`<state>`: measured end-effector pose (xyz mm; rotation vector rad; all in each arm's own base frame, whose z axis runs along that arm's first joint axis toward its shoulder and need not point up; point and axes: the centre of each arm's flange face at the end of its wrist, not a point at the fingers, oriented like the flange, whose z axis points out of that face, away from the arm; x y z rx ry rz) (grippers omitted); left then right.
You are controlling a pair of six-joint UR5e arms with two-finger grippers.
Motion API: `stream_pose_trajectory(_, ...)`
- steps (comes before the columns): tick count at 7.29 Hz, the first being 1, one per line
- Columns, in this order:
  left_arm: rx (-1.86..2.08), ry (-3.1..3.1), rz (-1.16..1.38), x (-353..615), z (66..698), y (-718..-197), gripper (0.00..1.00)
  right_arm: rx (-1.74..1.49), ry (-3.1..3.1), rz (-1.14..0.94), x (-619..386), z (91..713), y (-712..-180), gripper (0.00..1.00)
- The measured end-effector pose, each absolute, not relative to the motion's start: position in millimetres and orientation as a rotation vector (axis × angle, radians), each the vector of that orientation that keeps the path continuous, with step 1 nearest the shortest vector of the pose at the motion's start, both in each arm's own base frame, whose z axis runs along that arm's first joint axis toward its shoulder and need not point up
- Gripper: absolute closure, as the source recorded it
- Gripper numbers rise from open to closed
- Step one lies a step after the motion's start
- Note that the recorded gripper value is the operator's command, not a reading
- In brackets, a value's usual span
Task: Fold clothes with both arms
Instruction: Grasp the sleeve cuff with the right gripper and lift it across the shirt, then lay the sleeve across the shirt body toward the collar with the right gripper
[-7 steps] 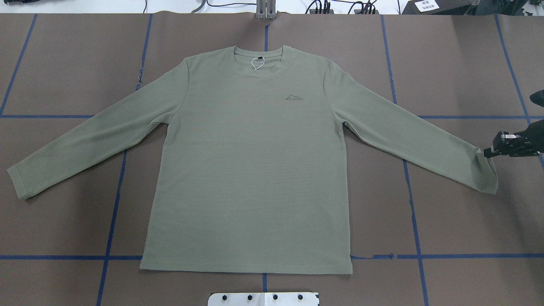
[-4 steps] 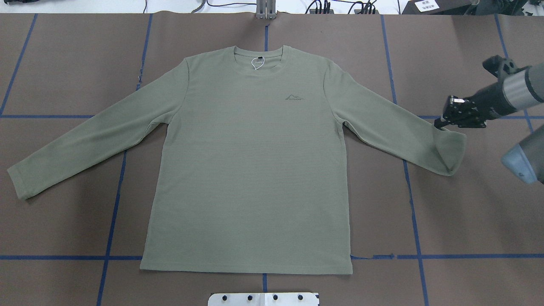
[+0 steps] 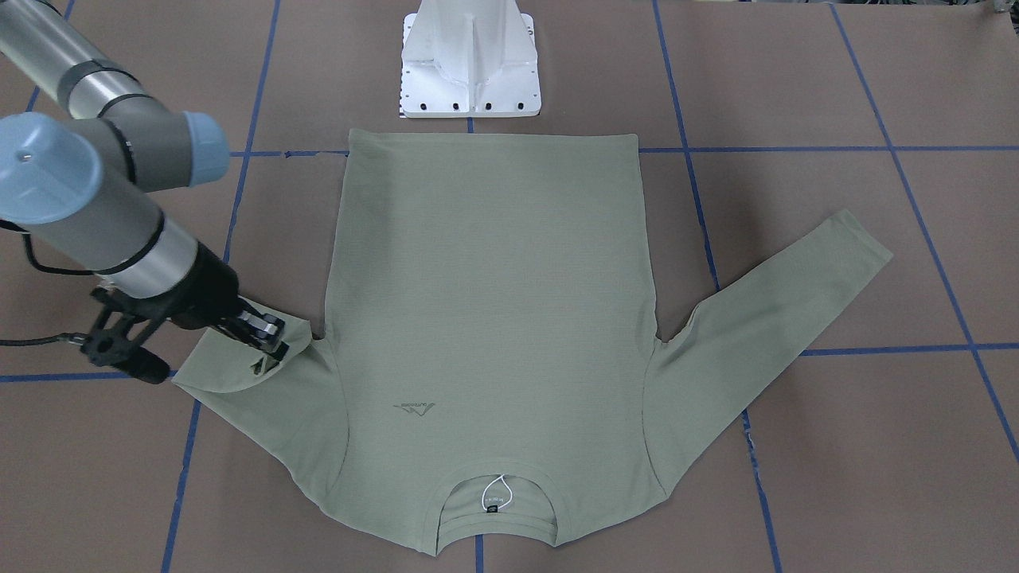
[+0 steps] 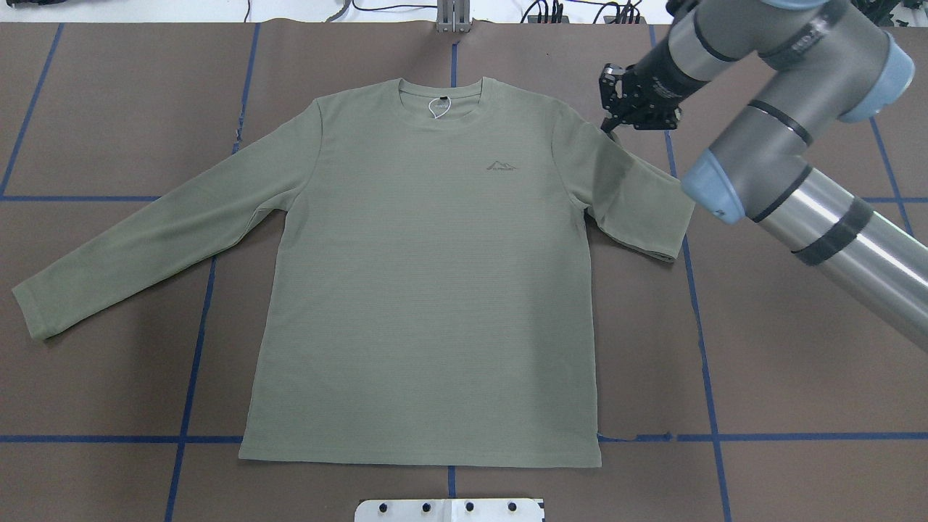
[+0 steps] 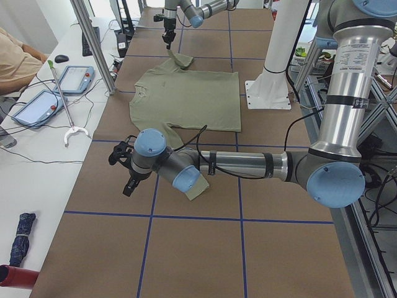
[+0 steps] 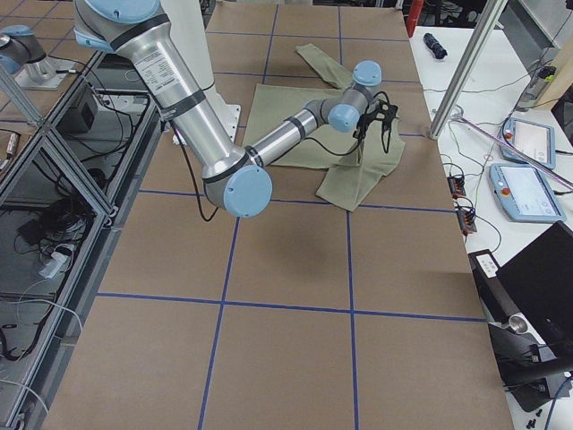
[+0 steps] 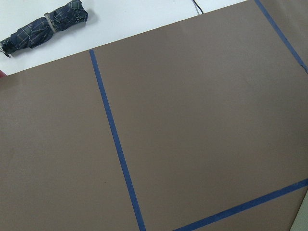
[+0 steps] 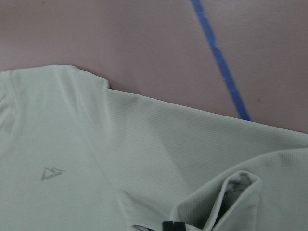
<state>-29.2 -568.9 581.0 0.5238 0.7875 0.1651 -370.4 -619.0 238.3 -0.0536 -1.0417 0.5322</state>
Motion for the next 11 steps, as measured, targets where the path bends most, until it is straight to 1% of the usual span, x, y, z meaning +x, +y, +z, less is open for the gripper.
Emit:
stream_pose_trajectory(2, 0.531, 0.788, 0.167, -29, 579, -569, 0.0, 0.007, -1.033, 0.626, -434, 156, -639, 1.0)
stream_pose_trajectory(3, 0.533, 0.788, 0.169, -29, 578, -570, 0.0, 0.029, -1.045, 0.636, -453, 118, -645, 1.0)
stream_pose_trajectory(5, 0.536, 0.788, 0.171, -29, 577, -570, 0.0, 0.078, -1.071, 0.619, -490, 64, -636, 1.0)
stream_pose_trajectory(8, 0.55, 0.788, 0.176, -29, 573, -570, 0.0, 0.146, -1.117, 0.597, -553, 35, -628, 1.0)
stream_pose_trajectory(11, 0.56, 0.788, 0.18, -29, 571, -570, 0.0, 0.17, -1.186, 0.546, -591, 2, -594, 1.0)
